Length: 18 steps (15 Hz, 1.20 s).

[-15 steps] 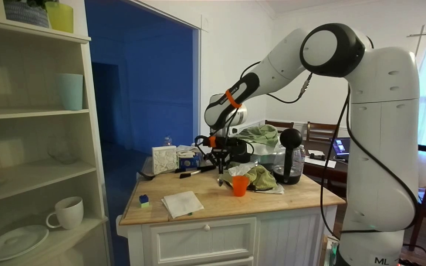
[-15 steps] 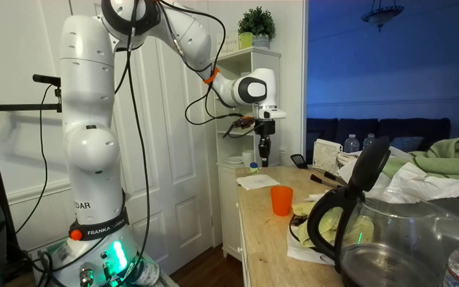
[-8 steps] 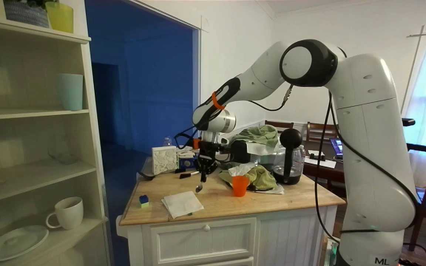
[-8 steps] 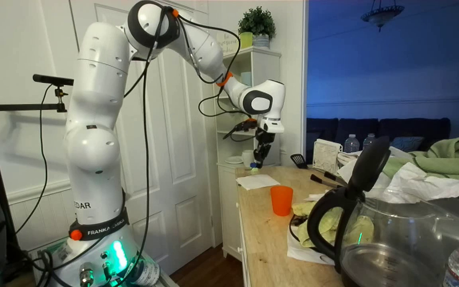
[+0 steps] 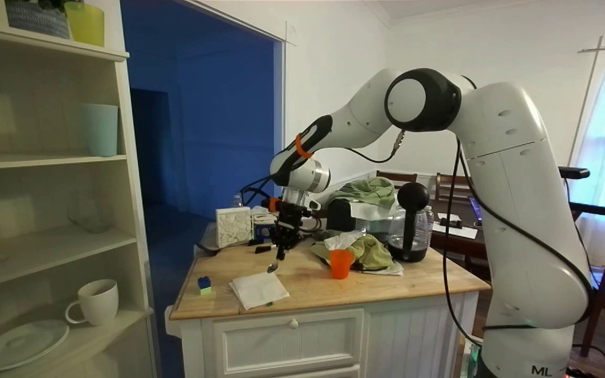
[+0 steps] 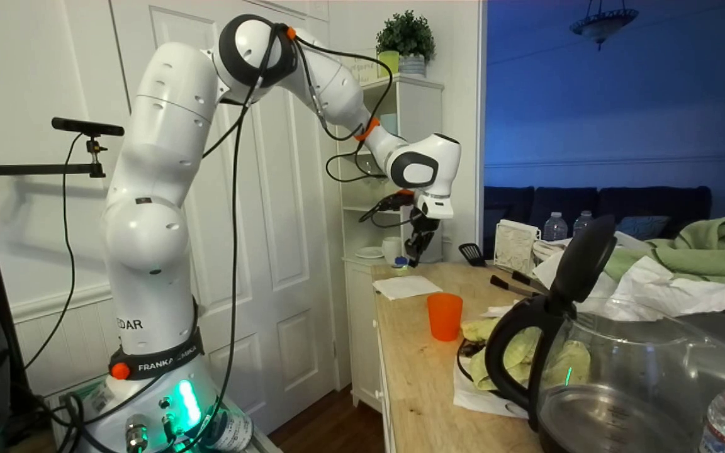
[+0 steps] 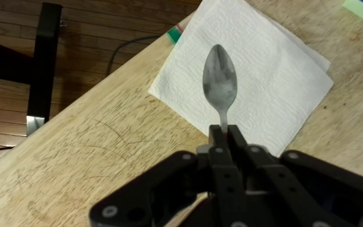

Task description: Move the spoon from the orange cup to the paper towel

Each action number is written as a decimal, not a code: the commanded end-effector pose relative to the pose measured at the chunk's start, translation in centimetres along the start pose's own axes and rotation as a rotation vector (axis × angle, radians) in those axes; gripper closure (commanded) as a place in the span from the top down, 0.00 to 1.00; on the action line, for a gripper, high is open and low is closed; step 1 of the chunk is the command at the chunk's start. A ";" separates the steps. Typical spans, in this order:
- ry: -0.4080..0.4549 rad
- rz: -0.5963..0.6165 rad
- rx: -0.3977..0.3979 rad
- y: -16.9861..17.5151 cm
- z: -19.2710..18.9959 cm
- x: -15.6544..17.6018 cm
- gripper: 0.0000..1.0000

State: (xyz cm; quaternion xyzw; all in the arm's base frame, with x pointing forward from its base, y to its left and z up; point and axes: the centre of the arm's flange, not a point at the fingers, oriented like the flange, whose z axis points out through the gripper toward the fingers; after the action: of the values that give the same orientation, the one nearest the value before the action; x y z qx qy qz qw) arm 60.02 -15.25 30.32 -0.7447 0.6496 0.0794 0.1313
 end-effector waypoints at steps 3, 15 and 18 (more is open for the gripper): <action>-0.024 0.013 -0.002 -0.4 0.5 0.0 0.02; -0.173 0.141 0.067 -3.0 7.8 0.4 0.02; -0.172 0.153 0.067 -3.6 8.4 0.9 0.02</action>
State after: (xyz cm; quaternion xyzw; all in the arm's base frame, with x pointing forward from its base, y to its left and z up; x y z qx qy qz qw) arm 62.43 -12.87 23.04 -0.6878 0.6873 0.1352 0.1903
